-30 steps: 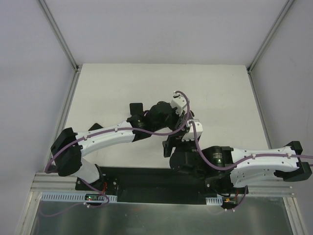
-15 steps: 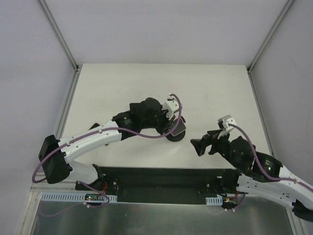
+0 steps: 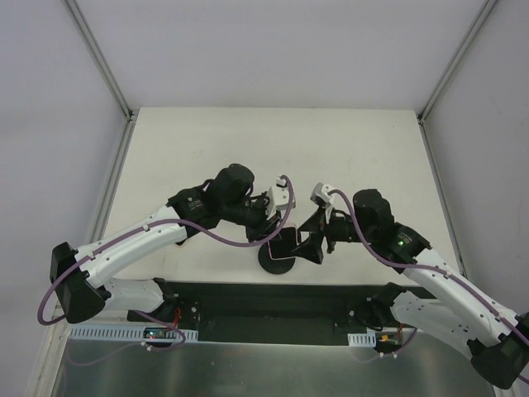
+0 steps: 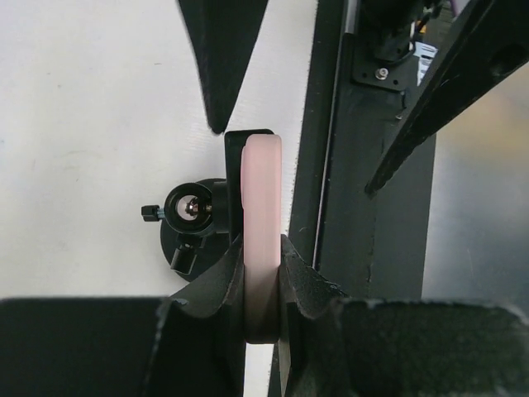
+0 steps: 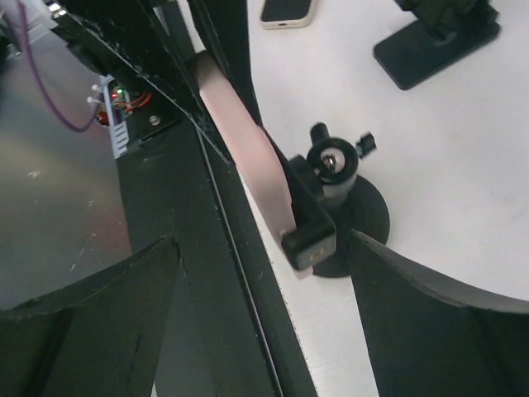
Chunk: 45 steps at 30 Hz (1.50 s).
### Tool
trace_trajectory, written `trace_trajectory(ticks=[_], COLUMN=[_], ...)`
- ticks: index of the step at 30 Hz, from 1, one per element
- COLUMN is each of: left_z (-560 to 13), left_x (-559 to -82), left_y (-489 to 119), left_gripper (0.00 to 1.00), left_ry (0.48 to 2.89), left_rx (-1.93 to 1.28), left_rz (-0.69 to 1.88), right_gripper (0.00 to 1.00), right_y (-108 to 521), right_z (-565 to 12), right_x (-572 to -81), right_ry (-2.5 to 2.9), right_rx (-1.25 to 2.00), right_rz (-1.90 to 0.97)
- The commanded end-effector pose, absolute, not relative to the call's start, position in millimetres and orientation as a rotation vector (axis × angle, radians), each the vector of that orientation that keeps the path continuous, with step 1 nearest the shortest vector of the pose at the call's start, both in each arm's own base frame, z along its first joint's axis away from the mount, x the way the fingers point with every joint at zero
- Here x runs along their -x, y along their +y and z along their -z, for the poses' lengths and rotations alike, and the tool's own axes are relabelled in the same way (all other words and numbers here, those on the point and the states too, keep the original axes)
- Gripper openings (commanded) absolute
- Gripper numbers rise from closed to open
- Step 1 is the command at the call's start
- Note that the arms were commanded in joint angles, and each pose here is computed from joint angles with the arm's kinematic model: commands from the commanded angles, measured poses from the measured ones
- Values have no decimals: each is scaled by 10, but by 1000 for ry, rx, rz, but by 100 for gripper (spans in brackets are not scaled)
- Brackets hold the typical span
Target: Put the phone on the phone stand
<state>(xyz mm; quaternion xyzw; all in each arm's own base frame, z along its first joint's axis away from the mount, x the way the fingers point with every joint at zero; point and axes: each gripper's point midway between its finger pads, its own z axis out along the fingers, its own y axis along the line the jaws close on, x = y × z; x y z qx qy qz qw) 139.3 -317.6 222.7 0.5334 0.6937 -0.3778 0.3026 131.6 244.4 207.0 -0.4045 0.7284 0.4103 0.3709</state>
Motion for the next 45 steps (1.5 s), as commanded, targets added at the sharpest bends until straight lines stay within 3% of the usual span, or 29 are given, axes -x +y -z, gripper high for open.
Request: trace_trajectory(ticks=[1,5,9,11,13,14,16,17,20,30,31,33,34,37,43,44,45], left_z=[-2685,-2659,-2619,-2599,-2509,-2521,-2436,-2435,-2465,-2550,-2567,-2645,-2689,-2863,-3240,-3344,-3380], left_x=[-1314,-1308,-1353,-1389,-1505,-1608,-1725,-1719,-1656,-1595,-1591,-1571,-1550,-1517,-1560,-1549,-1551], left_y=[-3314,-3322,-3317,-3302,-3265,-3271,-3216,-3215,-3270,-3387,-3388,-3363,-3357,-3288,-2978,-2906,-2865], left_gripper=[0,0,0,0,0,0,0,0,0,0,3,17,32,50,71,85,87], left_ry=[1593,1589,1603,1616,1659,1657,1696,1693,1648,1639,1650,1645,1646,1630,1611,1589,1587], left_rx=[-1458,-1474,-1470,-1456,-1415,-1370,-1319,-1314,-1302,-1266,-1246,-1220,-1201,-1140,-927,-894,-871], left_rz=[1114,1117,1087,1061,970,918,825,822,853,915,926,942,959,982,954,954,951], right_gripper=[82,73,46,38,8,0,0,0,0,0,0,0,0,0,0,0,0], right_y=[2682,2754,2805,2808,2836,2879,2949,2854,2527,2736,2756,2753,2808,2729,2671,2664,2662], right_z=[-2253,-2155,-2112,-2093,-2083,-2137,-2150,-2089,-2000,-2050,-2088,-1996,-2077,-1997,-1968,-1980,-1961], right_x=[-1200,-1278,-1271,-1237,-1212,-1250,-1232,-1574,-1692,-1587,-1585,-1556,-1551,-1562,-1582,-1593,-1602], right_ry=[1649,1660,1666,1678,1694,1683,1840,1930,2038,1964,1931,1886,1831,1837,1843,1840,1846], right_rx=[1160,1165,1184,1174,1142,1098,891,653,119,198,209,296,322,362,356,351,348], right_rz=[-1221,-1224,-1249,-1261,-1300,-1304,-1335,-1115,-902,-794,-818,-819,-854,-794,-763,-757,-747])
